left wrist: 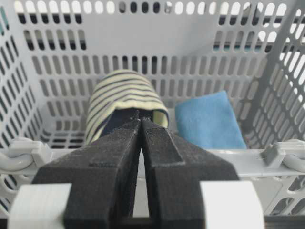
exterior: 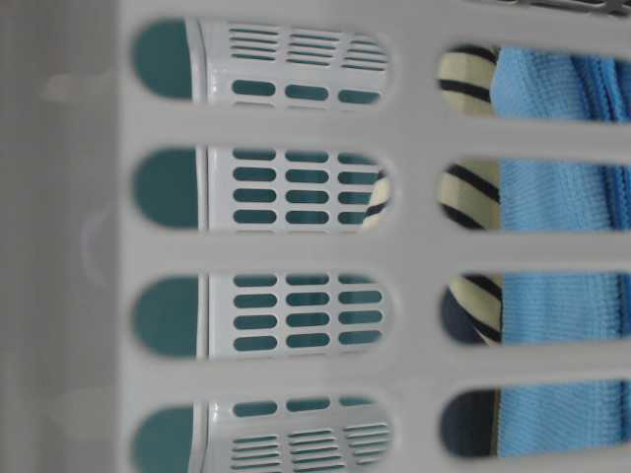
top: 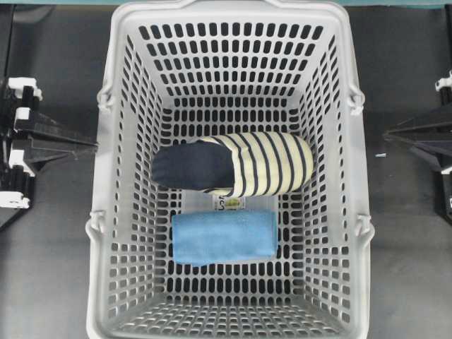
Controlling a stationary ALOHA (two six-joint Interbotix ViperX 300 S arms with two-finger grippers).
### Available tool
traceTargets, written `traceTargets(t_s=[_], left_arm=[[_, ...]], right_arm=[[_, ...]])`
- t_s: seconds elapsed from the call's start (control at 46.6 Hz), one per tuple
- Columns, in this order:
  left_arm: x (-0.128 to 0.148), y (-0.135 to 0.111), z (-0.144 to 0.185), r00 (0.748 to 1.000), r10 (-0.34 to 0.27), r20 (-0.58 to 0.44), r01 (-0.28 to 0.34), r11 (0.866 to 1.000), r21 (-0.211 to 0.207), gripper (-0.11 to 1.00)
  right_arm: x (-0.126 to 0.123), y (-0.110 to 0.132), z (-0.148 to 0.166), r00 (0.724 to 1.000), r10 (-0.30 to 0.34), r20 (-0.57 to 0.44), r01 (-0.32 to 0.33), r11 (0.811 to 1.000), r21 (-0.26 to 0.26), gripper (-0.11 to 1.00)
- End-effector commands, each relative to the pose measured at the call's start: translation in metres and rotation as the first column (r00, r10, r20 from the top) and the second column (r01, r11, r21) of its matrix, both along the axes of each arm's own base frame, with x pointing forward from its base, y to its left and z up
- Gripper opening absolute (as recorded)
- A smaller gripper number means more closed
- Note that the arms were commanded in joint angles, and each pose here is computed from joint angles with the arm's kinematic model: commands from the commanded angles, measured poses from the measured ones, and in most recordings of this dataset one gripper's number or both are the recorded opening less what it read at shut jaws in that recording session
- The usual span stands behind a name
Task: Pick up the blue cloth from the shopping basket with the left arm.
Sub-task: 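Move the left gripper from rest toward the basket, then lower the open left gripper over the light-blue cloth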
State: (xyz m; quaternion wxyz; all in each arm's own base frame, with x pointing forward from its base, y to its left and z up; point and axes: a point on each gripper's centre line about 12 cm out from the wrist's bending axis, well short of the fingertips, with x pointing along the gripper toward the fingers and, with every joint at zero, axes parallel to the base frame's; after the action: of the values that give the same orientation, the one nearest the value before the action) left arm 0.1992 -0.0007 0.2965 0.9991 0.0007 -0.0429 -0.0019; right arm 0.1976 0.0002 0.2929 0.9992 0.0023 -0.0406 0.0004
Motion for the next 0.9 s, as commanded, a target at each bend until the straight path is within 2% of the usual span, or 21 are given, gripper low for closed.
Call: traceTargets(t_s=[0.0,0.086,0.343,0.45,0.6,0.708,0.836,0.879], left_arm=[[0.002,-0.001,0.022,1.0,-0.007,0.027,0.007,1.0,0.02,0.06],[0.005,-0.001,0.034,1.0,-0.006,-0.005,0.006,1.0,0.006,0.0],[0.026,-0.01,0.073,0.985,-0.039,-0.169,0.039,0.999,-0.002,0.0],[0.038,-0.013,0.08,0.967,-0.048,-0.249,0.049,0.999,-0.001,0.0],[0.062,-0.019,0.088,0.923,-0.054,-0.381,0.059,0.998,0.001,0.0],[0.079,-0.022,0.091,0.892,-0.058,-0.448,0.067,0.998,0.003,0.0],[0.1,-0.027,0.093,0.85,-0.06,-0.524,0.072,0.997,0.001,0.0],[0.107,-0.029,0.092,0.834,-0.062,-0.549,0.075,0.997,0.002,0.0]], right_arm=[[0.002,0.0,0.007,1.0,0.0,0.014,0.0,1.0,0.014,0.01],[0.002,0.0,0.003,1.0,-0.001,-0.02,0.002,0.999,0.036,0.0],[0.004,0.003,0.011,0.989,0.02,-0.145,-0.009,0.997,0.076,0.0],[0.004,0.003,0.015,0.985,0.022,-0.174,-0.009,0.997,0.075,0.0],[0.002,0.003,0.016,0.982,0.023,-0.189,-0.008,0.997,0.079,0.02],[0.002,0.003,0.016,0.983,0.023,-0.184,-0.009,0.997,0.081,0.21],[0.002,0.003,0.017,0.983,0.023,-0.184,-0.009,0.997,0.078,0.62],[0.002,0.004,0.016,0.982,0.025,-0.187,-0.011,0.997,0.075,0.72]])
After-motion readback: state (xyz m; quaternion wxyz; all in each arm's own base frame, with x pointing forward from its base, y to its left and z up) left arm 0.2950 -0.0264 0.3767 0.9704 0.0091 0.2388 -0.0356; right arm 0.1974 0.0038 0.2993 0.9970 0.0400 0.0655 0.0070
